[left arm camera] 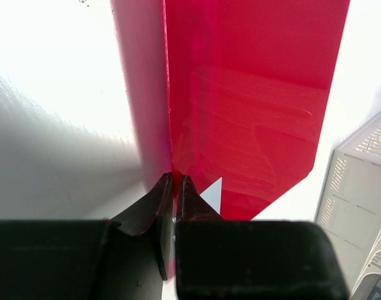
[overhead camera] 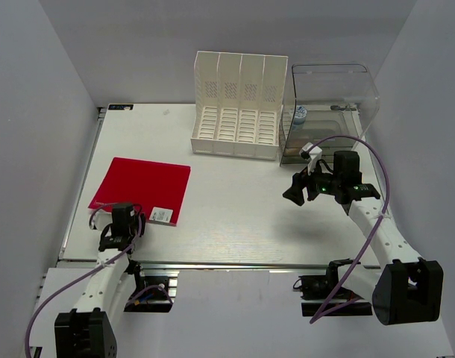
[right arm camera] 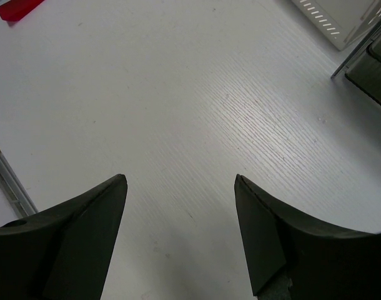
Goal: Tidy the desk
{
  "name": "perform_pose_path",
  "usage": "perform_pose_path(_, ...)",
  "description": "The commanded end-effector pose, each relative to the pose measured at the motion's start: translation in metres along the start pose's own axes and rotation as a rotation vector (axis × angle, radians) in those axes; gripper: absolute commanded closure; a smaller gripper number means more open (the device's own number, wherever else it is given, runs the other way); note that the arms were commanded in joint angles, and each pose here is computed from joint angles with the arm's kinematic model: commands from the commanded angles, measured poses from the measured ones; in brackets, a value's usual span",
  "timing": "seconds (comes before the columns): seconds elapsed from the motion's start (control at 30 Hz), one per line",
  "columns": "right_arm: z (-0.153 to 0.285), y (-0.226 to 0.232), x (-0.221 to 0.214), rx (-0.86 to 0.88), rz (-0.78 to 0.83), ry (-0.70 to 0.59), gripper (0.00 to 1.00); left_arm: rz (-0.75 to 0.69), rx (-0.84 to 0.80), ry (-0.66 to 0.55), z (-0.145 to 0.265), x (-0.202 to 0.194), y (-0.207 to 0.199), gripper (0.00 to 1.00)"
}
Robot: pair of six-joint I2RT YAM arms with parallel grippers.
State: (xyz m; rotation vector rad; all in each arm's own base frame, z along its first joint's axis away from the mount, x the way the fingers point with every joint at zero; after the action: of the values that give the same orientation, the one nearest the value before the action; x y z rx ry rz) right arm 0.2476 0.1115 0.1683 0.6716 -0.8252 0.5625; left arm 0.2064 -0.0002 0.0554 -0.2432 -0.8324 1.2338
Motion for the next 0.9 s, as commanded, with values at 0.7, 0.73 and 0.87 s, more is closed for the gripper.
perform_pose_path(0.7,-0.03,0.052,-0.01,0.216,0.374,0.007,0.18,-0.203,-0.133,0.066,0.044,0.009,-0.038,1.0)
perform_pose_path(0.73,-0.033,0.051,-0.008,0.191,0.416,0.002,0.19,-0.202,-0.139,0.067,0.045,0.009,-0.039,1.0)
perform_pose_path(0.87,-0.066,0.071,0.0,0.219,0.614,0.036,0.18,-0.205,-0.136,0.064,0.046,0.012,-0.043,1.0)
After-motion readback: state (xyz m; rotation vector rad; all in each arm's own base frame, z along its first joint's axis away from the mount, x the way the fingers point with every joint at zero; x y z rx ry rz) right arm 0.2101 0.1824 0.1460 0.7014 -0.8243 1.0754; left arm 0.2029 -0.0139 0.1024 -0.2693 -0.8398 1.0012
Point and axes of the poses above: each gripper's point midway between its finger pads, its own z axis back along the fingers, its own y axis along the line the jaws close on, x = y × z, the point moved 4 cm from there along z, back along the fingers, and after that the axes turned 9 degrees about -z, right-handed, at the moved point
